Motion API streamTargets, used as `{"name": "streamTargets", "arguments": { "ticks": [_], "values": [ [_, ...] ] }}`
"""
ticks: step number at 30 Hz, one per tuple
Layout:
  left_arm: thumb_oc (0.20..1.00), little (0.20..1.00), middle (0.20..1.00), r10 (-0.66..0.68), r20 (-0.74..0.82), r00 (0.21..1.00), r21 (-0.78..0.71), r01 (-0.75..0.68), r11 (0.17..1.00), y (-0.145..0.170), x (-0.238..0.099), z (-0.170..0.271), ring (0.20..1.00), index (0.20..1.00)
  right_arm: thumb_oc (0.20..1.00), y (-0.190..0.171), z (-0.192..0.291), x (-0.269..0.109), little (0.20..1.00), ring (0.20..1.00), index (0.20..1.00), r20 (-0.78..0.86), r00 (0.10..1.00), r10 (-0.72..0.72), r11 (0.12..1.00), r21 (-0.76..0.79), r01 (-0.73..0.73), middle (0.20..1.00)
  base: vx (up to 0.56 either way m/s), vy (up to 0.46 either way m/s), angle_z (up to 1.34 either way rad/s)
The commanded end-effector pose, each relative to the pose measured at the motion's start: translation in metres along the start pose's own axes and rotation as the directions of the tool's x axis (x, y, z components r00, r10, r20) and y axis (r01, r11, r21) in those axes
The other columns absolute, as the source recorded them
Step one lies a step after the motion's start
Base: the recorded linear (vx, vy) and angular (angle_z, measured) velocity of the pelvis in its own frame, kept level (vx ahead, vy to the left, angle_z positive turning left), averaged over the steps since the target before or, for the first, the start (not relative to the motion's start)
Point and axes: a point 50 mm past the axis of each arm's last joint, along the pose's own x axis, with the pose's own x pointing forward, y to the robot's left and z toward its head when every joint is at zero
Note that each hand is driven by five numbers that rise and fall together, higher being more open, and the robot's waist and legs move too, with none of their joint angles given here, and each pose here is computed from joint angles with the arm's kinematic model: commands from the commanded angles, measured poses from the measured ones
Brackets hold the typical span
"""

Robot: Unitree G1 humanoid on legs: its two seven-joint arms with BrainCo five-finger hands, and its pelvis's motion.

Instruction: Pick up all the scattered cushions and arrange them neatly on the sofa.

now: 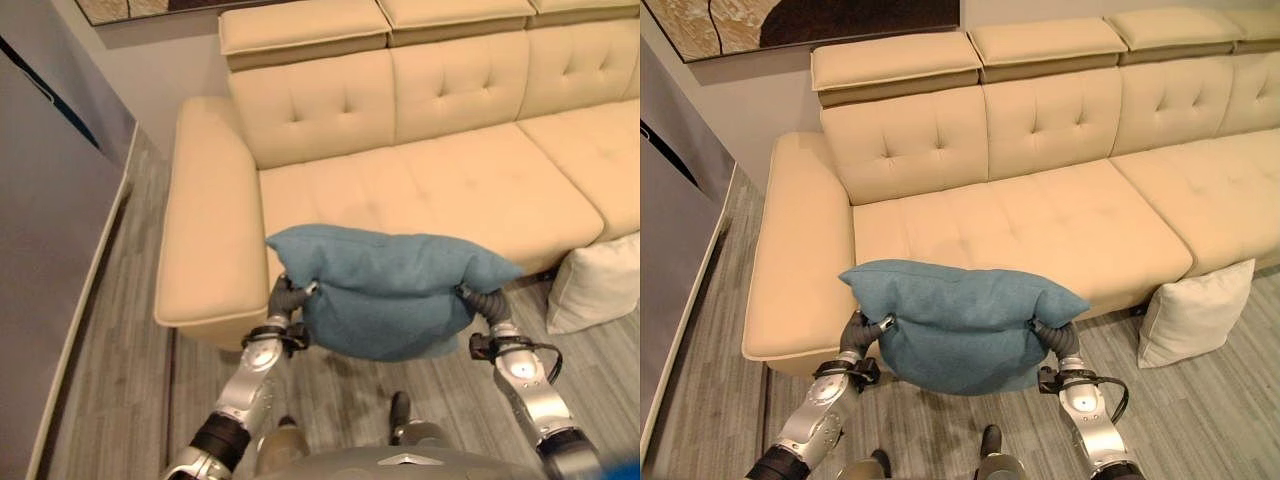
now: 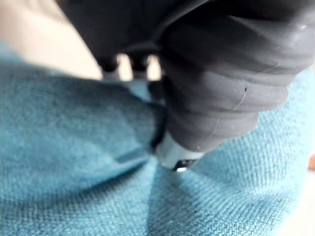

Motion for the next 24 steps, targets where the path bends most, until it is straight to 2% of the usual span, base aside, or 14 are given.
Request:
{"name": "streamTargets", "arguments": {
  "ticks": [1,14,19,24],
  "values": [
    [0.2,0.2,0.2,-0.087,0.204,0.975,0.003,0.088,0.996,-0.019,0.009,0.042,0.2,0.2,0.2,0.011,0.046,0.013,0.2,0.2,0.2,0.225,0.974,0.021,0.999,0.036,-0.03,0.2,0.2,0.08,-0.19],
    [0.2,0.2,0.2,-0.035,0.21,0.977,0.029,0.03,0.999,0.0,0.003,0.043,0.2,0.2,0.2,0.036,0.057,0.017,0.2,0.2,0.2,0.257,0.963,0.084,0.995,0.036,-0.097,0.2,0.15,0.107,-0.48],
    [0.2,0.2,0.2,-0.024,0.196,0.98,0.019,0.021,1.0,0.002,0.002,0.04,0.2,0.2,0.2,0.031,0.059,0.018,0.2,0.2,0.2,0.263,0.961,0.086,0.996,0.015,-0.093,0.2,0.22,-0.068,-0.21],
    [0.2,0.2,0.2,-0.051,0.189,0.981,-0.01,0.054,0.998,-0.006,0.002,0.037,0.2,0.2,0.2,0.017,0.056,0.015,0.2,0.2,0.2,0.258,0.964,0.057,0.998,-0.01,-0.056,0.2,0.24,-0.163,0.36]
  ]
}}
